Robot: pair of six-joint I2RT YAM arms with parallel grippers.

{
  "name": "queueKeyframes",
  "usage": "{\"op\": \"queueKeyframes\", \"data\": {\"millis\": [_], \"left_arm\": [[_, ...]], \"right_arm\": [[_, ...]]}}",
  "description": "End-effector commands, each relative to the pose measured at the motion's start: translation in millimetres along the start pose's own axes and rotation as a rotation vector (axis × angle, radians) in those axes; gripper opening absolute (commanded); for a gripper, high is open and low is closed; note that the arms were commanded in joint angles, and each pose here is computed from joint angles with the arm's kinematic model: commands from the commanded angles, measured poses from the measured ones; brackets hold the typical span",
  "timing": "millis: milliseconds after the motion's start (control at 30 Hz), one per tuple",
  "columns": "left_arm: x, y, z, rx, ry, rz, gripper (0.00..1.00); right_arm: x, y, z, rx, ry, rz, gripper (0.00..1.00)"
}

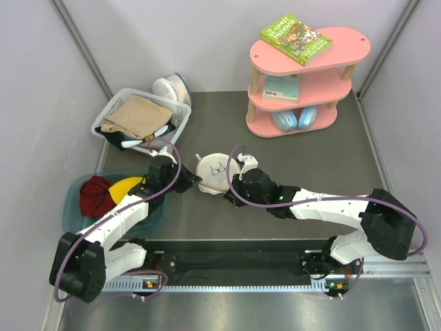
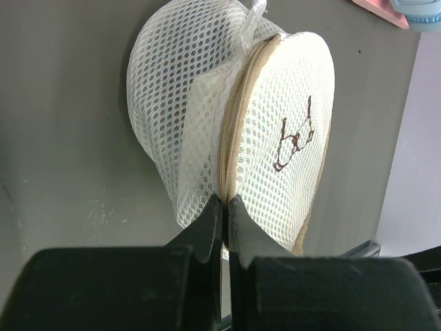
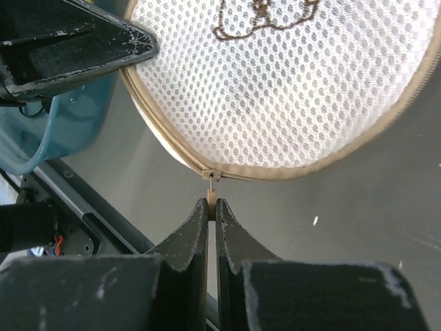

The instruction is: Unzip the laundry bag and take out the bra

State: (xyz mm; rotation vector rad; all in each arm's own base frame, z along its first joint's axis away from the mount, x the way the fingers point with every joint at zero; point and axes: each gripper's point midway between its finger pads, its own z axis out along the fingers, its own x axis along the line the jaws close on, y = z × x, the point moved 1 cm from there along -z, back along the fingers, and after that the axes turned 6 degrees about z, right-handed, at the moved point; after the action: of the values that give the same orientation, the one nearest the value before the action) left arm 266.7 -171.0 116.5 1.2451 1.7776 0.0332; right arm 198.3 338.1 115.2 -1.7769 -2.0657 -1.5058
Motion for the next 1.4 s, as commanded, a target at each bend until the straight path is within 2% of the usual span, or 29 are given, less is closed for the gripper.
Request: {"op": "queueKeyframes", "data": {"millis": [0, 300, 333, 400, 433, 533, 633, 933, 1200, 1300, 1333, 1367], "left_arm": [[-9, 25, 1, -0.072, -0.007, 0.039, 0.00], [-34, 46, 29, -0.062, -0.069, 0.109, 0.02], [-35, 48, 32, -0.057, -0.065, 0.124, 0.09], [-44, 54, 39, -0.033, -0.080, 0.141, 0.30], [-46, 55, 41, -0.023, -0.080, 0.143, 0.52], [-51, 57, 41, -0.018, -0.090, 0.145, 0.70], [-36, 50, 33, -0.009, -0.036, 0.146, 0.73], [2, 16, -9, -0.017, 0.055, 0.095, 0.73], [-3, 12, -13, -0.042, -0.007, 0.049, 0.71], [-2, 11, -7, -0.021, 0.001, 0.056, 0.56], [-1, 10, -5, -0.016, 0.007, 0.057, 0.43], [0, 10, -3, -0.009, 0.013, 0.057, 0.35]], "right_arm": [[-10, 16, -9, -0.060, -0.051, 0.002, 0.00], [9, 21, -4, -0.048, 0.020, -0.015, 0.00], [12, 22, -3, -0.051, 0.036, -0.011, 0.00], [17, 19, 2, -0.034, 0.058, -0.008, 0.00], [22, 21, 3, -0.039, 0.076, -0.005, 0.00], [33, 23, 10, -0.034, 0.115, 0.009, 0.00], [44, 24, 19, -0.026, 0.144, 0.010, 0.00], [71, 30, 40, 0.006, 0.212, -0.013, 0.00], [81, 22, 49, 0.037, 0.237, -0.016, 0.00], [81, 22, 47, 0.034, 0.236, -0.017, 0.00], [79, 20, 48, 0.037, 0.231, -0.017, 0.00], [79, 21, 47, 0.035, 0.231, -0.019, 0.00]]}}
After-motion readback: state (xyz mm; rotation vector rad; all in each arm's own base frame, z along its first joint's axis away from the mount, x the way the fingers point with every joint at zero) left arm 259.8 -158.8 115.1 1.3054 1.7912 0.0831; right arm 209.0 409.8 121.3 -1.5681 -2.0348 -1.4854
